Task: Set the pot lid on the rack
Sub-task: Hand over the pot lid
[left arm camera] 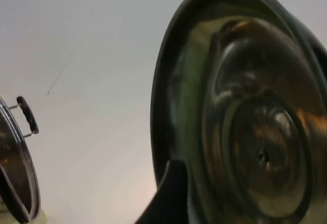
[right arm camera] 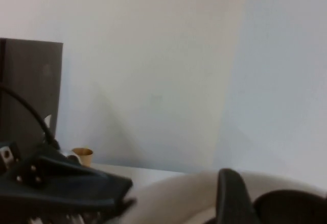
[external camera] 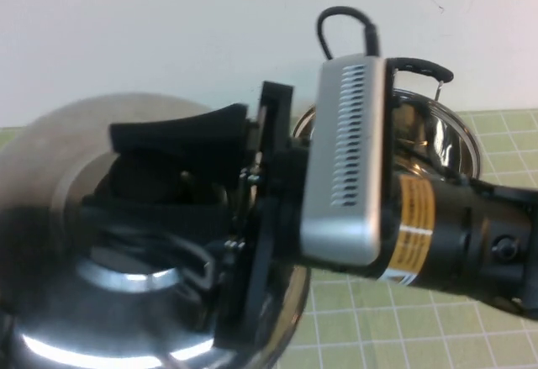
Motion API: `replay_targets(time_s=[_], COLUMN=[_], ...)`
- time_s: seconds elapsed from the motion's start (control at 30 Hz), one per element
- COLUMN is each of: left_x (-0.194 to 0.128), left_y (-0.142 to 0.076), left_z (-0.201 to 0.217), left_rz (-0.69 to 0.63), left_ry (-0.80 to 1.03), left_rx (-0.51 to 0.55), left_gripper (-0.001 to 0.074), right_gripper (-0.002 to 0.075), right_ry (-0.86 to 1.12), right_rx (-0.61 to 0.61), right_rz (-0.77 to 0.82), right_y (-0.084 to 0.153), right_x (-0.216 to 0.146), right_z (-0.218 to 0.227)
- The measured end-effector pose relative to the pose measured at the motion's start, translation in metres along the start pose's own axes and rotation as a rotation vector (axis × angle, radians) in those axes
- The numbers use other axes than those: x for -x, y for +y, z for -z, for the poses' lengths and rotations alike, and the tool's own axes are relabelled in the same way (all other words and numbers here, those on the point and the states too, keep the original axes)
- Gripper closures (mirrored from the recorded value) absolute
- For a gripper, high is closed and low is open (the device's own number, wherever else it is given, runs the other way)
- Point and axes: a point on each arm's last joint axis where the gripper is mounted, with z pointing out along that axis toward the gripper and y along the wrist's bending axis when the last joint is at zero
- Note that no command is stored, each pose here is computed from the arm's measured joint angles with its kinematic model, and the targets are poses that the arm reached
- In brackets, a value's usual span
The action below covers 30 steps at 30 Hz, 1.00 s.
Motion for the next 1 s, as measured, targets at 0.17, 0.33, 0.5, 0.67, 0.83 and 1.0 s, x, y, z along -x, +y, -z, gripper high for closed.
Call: replay_targets(time_s=[0.17, 0.33, 0.5, 0.67, 0.83, 1.0], left_x=[-0.008, -0.015, -0.015, -0.017, -0.017, -0.015], left_y=[-0.003, -0.008, -0.011, -0.013, -0.014, -0.008], left_z=[0.0, 0.002, 0.002, 0.003, 0.003, 0.001], left_rz=[0.014, 0.021, 0.011, 0.015, 0.011, -0.015], left_ry=[0.087, 0.164, 0.171, 0.188, 0.192, 0.162], left_rx=[-0.033, -0.084, -0.118, -0.147, -0.159, -0.093], left_gripper=[0.0066, 0.0312, 0.0594, 0.061, 0.0617, 0.0666], right_gripper=[0.0383, 0.0383, 0.0383, 0.0383, 0.0377, 0.0201], right_ry=[0.024, 0.019, -0.01, -0.07, -0.075, -0.151], right_rx=[0.017, 0.027, 0.055, 0.078, 0.082, 0.107], right_rz=[-0.001, -0.01, -0.044, -0.09, -0.108, -0.06], right_y=[0.012, 0.01, 0.012, 0.012, 0.012, 0.015], right_x=[0.003, -0.001, -0.01, -0.013, -0.013, -0.005], right_z=[-0.012, -0.017, -0.021, -0.023, -0.023, -0.022])
